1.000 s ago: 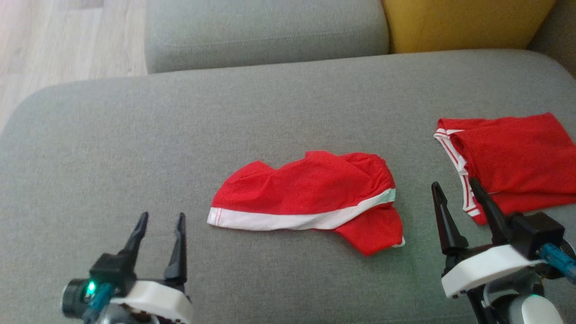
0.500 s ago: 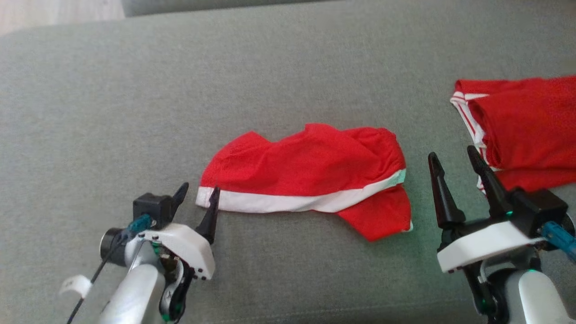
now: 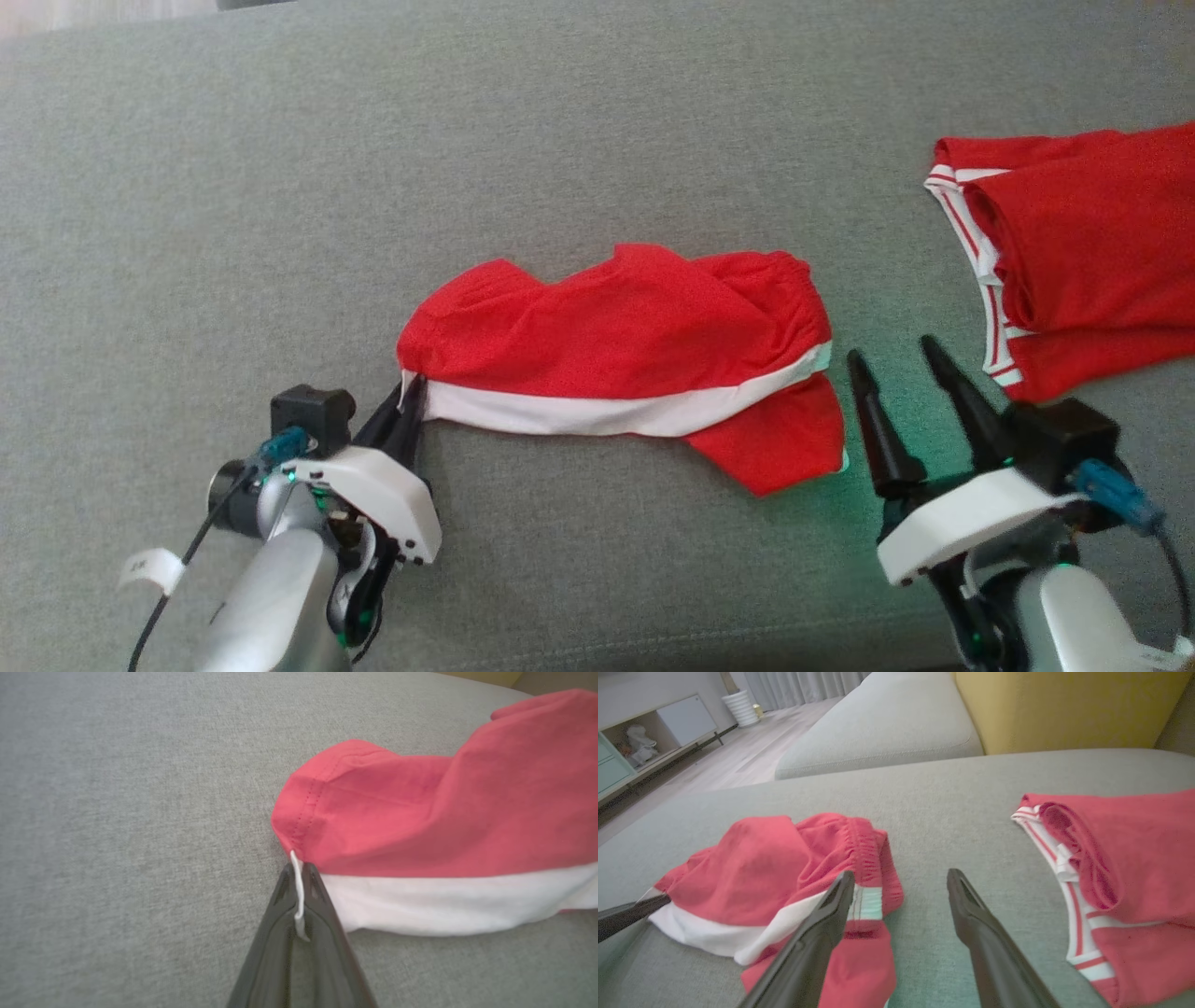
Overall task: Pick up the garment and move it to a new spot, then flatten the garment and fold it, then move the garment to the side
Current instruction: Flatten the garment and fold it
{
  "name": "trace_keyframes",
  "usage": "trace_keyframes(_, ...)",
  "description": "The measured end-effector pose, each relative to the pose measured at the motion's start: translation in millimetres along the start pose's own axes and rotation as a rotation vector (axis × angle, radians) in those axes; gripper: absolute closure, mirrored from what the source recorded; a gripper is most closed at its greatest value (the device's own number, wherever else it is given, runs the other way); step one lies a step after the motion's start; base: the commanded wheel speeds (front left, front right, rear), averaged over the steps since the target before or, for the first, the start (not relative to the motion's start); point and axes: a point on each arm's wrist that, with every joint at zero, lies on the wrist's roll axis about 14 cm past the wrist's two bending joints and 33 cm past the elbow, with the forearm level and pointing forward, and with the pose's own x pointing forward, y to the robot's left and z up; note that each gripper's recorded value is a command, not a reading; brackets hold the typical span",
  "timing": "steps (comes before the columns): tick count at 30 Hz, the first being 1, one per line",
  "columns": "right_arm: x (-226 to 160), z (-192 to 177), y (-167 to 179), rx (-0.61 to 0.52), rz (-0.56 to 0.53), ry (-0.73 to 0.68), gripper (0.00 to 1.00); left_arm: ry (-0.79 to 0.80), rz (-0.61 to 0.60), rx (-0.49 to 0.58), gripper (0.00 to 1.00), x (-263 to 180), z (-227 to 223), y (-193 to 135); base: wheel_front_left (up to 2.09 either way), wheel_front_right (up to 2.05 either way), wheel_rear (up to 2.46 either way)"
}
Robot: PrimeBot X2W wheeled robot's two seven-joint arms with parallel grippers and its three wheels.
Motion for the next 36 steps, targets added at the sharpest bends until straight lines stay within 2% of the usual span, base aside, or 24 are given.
trace_keyframes(5, 8.2, -25.1, 13.6, 0.024, 0.059, 0.091, 0.0, -0.013, 0.002, -0.004, 1.0, -0.8, 0.3, 0.1, 0.0, 0.0, 0.0)
trace_keyframes(12, 30.9, -38.4, 27.3, 0.039, 0.132, 0.154, 0.0, -0.051, 0.001, -0.022, 1.0, -2.0, 3.9, 0.5, 0.0, 0.0, 0.0)
trace_keyframes(13, 31.4, -41.0, 28.6, 0.04, 0.138, 0.163, 0.16, -0.051, 0.006, -0.023, 1.0, -2.8, 3.0, 1.9, 0.0, 0.0, 0.0)
trace_keyframes(14, 31.2, -43.9, 29.6, 0.04, 0.144, 0.173, 0.67, -0.053, 0.009, -0.027, 1.0, -3.4, 2.6, 3.1, 0.0, 0.0, 0.0)
trace_keyframes(15, 30.8, -46.3, 30.5, 0.048, 0.15, 0.181, 1.0, -0.058, 0.008, -0.03, 1.0, -3.8, 2.6, 3.5, 0.0, 0.0, 0.0)
trace_keyframes(21, 30.7, -45.1, 30.3, 0.059, 0.163, 0.183, 1.0, -0.094, 0.019, -0.04, 1.0, -5.7, 8.1, 6.9, 0.0, 0.0, 0.0)
trace_keyframes(26, 31.8, -15.8, 28.4, 0.05, 0.168, 0.081, 1.0, -0.194, 0.037, -0.038, 1.0, -7.9, 37.1, 10.1, 0.0, 0.0, 0.0)
trace_keyframes(28, 30.9, 1.9, 26.9, 0.038, 0.165, 0.017, 1.0, -0.26, 0.033, -0.027, 1.0, -10.6, 58.4, 8.4, 0.0, 0.0, 0.0)
trace_keyframes(29, 29.0, 23.1, 23.4, 0.018, 0.154, -0.056, 1.0, -0.342, 0.019, 0.004, 1.0, -15.9, 85.1, 4.0, 0.0, 0.0, 0.0)
trace_keyframes(32, 23.9, 55.9, 19.6, -0.012, 0.141, -0.153, 1.0, -0.478, -0.007, 0.039, 1.0, -28.7, 128.8, -6.0, 0.0, 0.0, 0.0)
trace_keyframes(36, 14.3, 120.4, 17.0, -0.077, 0.129, -0.323, 1.0, -0.646, -0.023, 0.081, 1.0, -54.1, 181.9, -14.6, 0.0, 0.0, 0.0)
